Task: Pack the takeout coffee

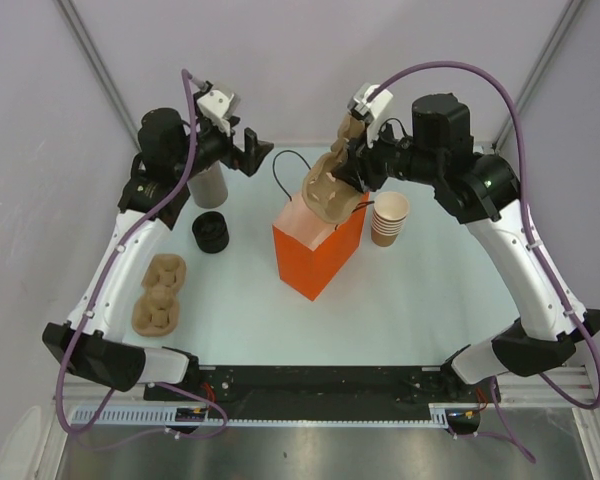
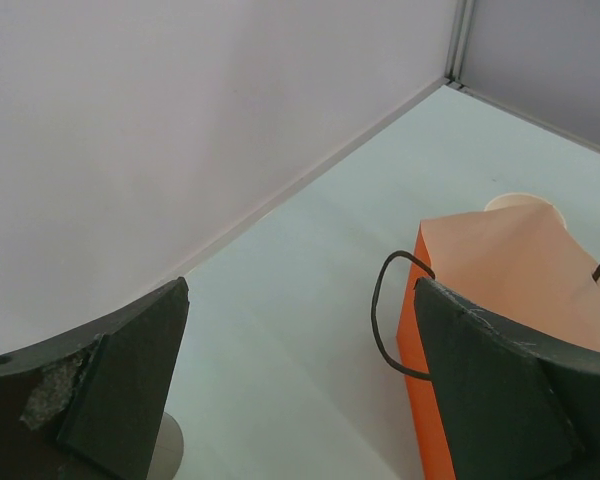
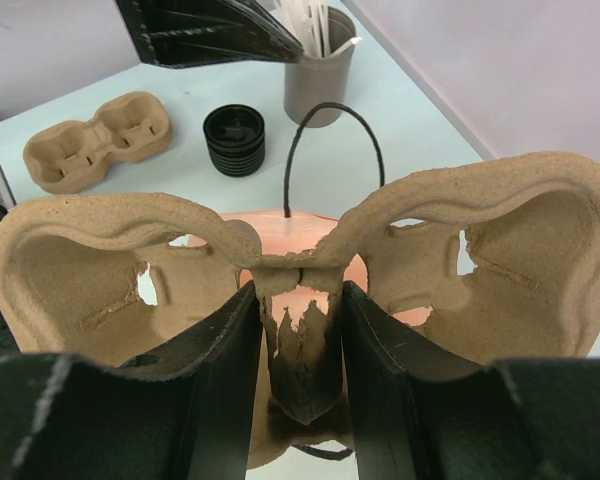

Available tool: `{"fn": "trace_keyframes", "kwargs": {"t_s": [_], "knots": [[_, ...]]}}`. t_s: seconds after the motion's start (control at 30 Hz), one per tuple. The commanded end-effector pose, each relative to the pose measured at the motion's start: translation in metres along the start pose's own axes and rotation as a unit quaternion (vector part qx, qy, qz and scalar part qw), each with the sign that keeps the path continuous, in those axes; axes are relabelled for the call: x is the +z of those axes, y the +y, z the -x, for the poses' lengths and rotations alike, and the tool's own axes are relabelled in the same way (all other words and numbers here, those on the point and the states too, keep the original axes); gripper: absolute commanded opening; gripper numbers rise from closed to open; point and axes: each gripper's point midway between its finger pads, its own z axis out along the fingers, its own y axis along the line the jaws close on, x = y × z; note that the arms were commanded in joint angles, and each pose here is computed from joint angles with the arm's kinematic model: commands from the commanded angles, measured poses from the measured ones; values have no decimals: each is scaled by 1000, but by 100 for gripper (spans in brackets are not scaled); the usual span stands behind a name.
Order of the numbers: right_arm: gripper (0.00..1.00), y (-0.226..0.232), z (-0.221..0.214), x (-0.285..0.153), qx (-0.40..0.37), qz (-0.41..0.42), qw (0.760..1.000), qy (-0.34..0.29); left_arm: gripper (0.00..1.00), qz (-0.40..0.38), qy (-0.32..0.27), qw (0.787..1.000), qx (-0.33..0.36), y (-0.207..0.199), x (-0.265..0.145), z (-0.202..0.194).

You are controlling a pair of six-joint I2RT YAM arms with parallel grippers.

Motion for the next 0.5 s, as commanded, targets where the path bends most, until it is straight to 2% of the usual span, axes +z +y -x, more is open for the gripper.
{"fn": "trace_keyframes", "kwargs": {"t_s": [0.0,0.3,0.47], "knots": [[41,16,16,0,1,25,999,-23,99,-15,-13,1000,-12,-5,-1,3],[41,29,10,30,44,76,996,-14,100,-72,-17,997,-30,-23,7,-1],[41,31,0,49,77,105,991,0,99,-88,0,996,-35,-26,15,-16]]}}
